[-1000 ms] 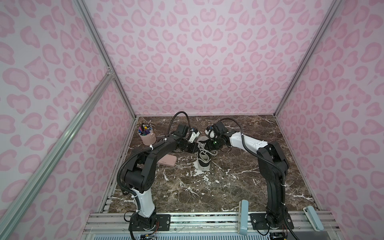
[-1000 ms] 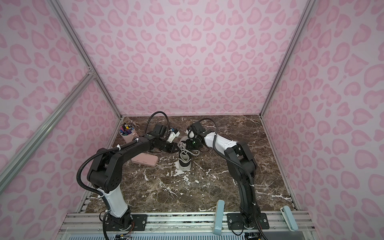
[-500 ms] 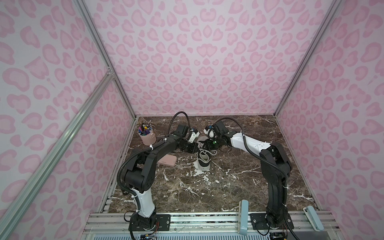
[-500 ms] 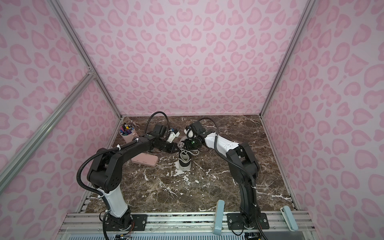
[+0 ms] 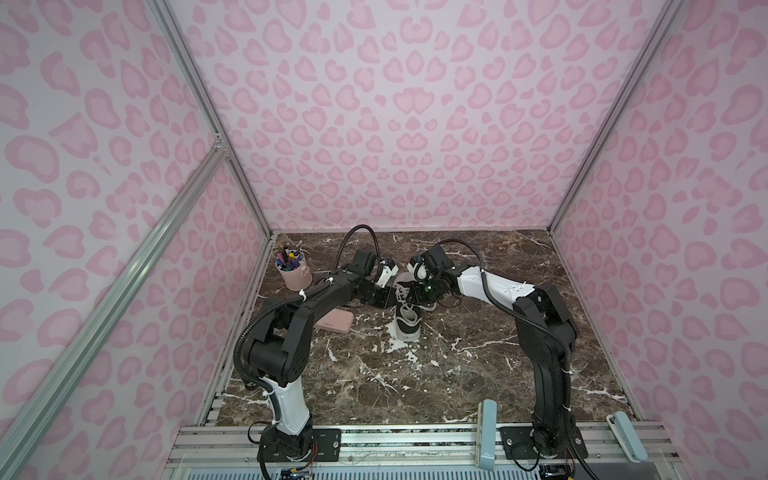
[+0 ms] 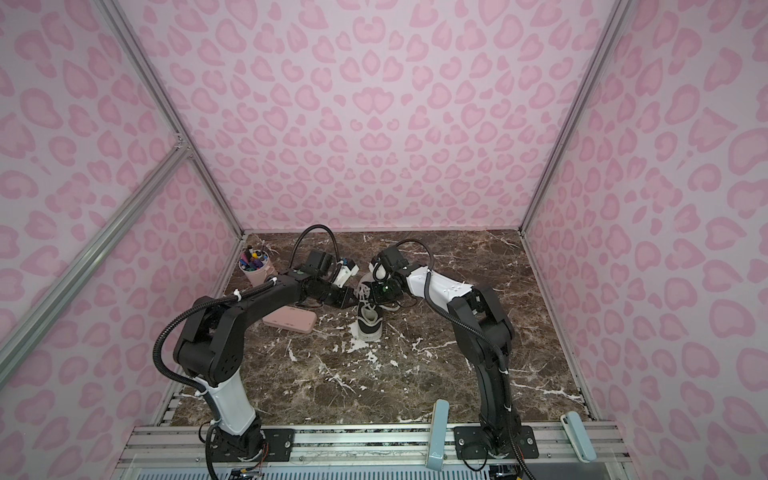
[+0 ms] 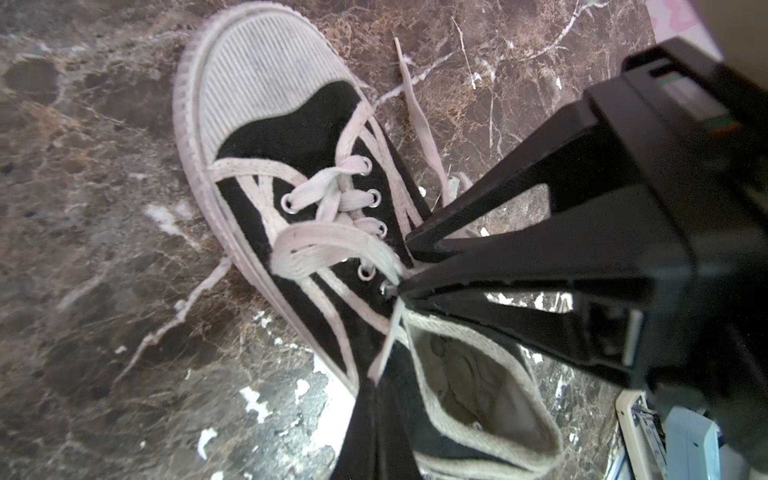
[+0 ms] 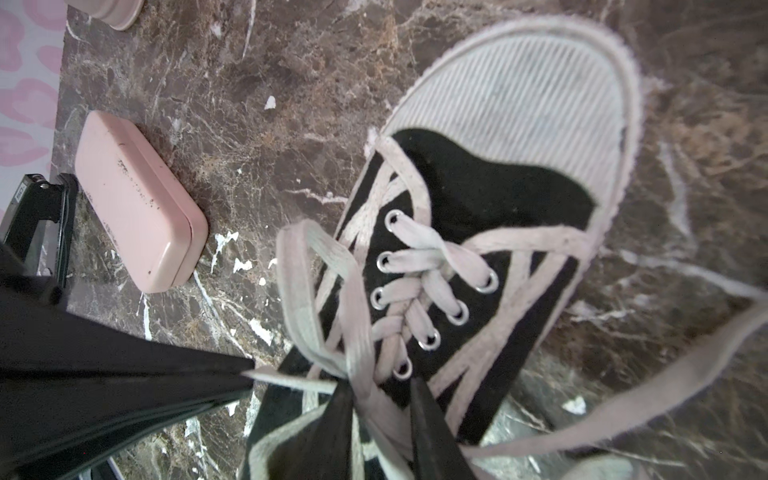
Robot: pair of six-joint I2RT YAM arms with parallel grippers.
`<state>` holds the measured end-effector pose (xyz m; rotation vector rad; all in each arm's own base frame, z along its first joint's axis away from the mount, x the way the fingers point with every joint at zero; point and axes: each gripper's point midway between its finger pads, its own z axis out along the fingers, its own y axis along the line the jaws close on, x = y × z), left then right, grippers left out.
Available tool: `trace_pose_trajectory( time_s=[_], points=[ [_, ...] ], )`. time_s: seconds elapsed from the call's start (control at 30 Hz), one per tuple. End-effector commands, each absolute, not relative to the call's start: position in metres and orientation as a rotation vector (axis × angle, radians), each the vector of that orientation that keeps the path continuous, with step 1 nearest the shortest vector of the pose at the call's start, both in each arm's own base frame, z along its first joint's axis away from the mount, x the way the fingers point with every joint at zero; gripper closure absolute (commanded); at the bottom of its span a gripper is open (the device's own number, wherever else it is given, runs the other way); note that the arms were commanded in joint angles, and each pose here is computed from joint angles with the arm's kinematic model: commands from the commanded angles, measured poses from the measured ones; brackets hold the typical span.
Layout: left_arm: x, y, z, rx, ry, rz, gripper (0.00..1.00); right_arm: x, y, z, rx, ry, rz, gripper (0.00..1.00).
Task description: Tie the shoes
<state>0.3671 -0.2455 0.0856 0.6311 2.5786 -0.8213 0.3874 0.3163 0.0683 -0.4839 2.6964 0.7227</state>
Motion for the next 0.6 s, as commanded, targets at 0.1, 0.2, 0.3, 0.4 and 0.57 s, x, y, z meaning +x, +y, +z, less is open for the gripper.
trace_pose_trajectory(
  time_s=[0.1,0.2,0.3,0.4,0.57],
  points=[
    [0.367,-0.235,0.089,0.631,2.580,-0.783,0.96,0.389,0.306,0.059,-0.468,2.725,0.644,0.74],
    [0.365,-0.231,0.087,0.624,2.588,-0.773,0.96,0.389,0.307,0.059,-0.471,2.726,0.647,0.75],
    [0.365,-0.225,0.085,0.604,2.598,-0.762,0.96,0.389,0.307,0.059,-0.471,2.726,0.649,0.75],
    [0.366,-0.219,0.083,0.567,2.604,-0.746,0.96,0.388,0.307,0.058,-0.470,2.729,0.649,0.75],
    [0.371,-0.210,0.077,0.492,2.619,-0.707,0.96,0.389,0.307,0.059,-0.472,2.728,0.650,0.75]
  ],
)
